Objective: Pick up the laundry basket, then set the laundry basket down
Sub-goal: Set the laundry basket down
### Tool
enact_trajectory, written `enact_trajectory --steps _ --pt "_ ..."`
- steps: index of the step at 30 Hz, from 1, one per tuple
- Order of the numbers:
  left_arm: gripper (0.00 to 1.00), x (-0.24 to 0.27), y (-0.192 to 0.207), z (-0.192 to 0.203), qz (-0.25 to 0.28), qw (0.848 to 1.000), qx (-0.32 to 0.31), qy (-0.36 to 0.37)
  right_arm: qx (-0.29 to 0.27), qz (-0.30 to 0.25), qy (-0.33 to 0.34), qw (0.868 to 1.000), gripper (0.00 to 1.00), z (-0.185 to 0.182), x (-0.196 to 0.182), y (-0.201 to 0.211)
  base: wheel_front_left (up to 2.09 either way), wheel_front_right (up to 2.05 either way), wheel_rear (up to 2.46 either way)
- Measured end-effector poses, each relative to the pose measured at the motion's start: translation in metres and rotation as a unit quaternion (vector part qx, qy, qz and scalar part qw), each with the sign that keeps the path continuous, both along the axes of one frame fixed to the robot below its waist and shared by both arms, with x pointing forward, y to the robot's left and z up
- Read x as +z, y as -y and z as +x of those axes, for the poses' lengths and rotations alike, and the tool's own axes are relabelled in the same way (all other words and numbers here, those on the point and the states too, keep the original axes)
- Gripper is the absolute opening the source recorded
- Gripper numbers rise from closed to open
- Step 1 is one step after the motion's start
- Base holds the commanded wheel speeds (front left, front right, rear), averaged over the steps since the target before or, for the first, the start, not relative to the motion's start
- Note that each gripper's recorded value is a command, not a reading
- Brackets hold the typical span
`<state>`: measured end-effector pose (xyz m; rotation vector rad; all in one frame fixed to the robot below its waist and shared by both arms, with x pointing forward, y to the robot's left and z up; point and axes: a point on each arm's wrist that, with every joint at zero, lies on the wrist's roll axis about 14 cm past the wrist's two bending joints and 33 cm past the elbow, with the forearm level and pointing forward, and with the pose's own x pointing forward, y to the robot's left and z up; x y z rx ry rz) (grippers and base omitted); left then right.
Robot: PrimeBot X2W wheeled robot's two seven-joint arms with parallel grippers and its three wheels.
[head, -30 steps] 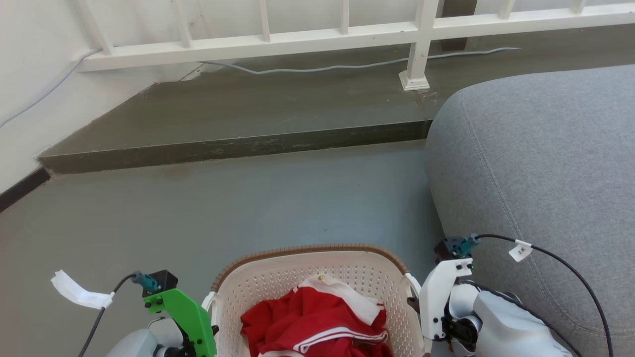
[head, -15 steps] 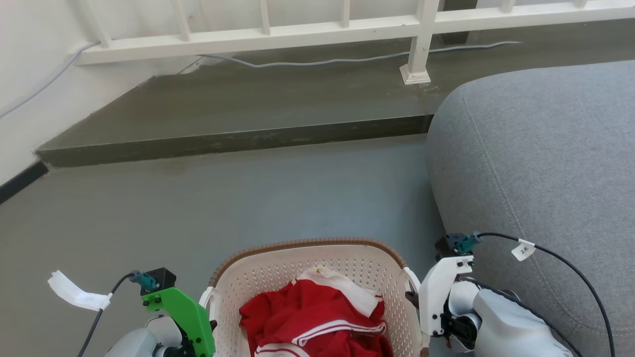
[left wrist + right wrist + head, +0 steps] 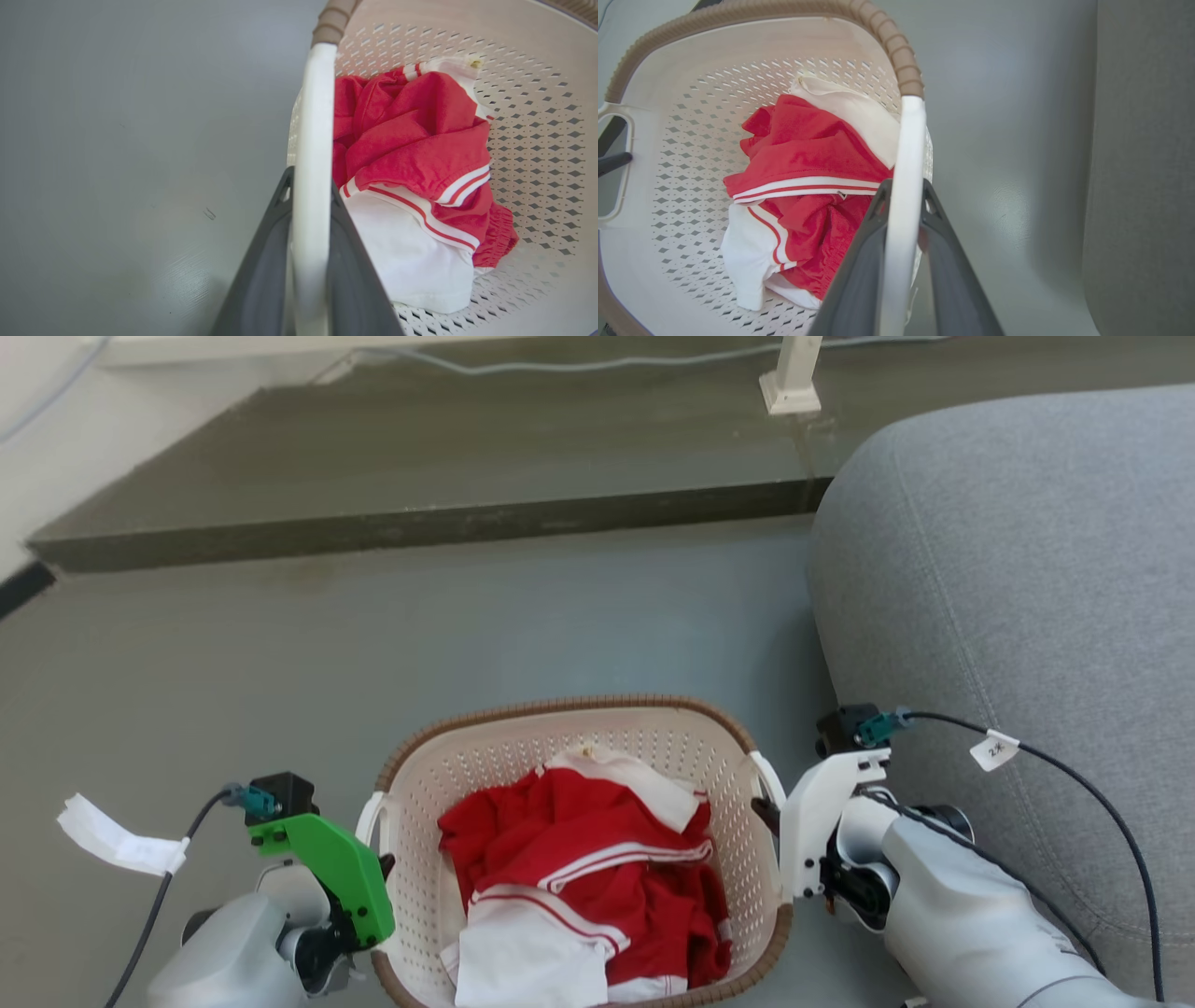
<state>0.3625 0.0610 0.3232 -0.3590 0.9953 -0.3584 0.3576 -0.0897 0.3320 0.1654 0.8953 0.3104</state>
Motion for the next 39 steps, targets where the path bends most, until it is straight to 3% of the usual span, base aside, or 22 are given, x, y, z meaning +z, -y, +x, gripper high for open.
enact_trajectory --steps 15,39 --pt "0.00 -0.024 0.004 0.041 0.000 1.000 0.003 0.014 -0.002 -0.012 0.006 1.000 0.00 0.041 -0.027 0.005 0.00 0.00 0.00" --pt "0.00 -0.096 0.007 0.103 0.000 0.999 0.011 0.042 0.012 -0.032 0.009 0.999 0.00 0.098 -0.109 0.009 0.00 0.00 0.00"
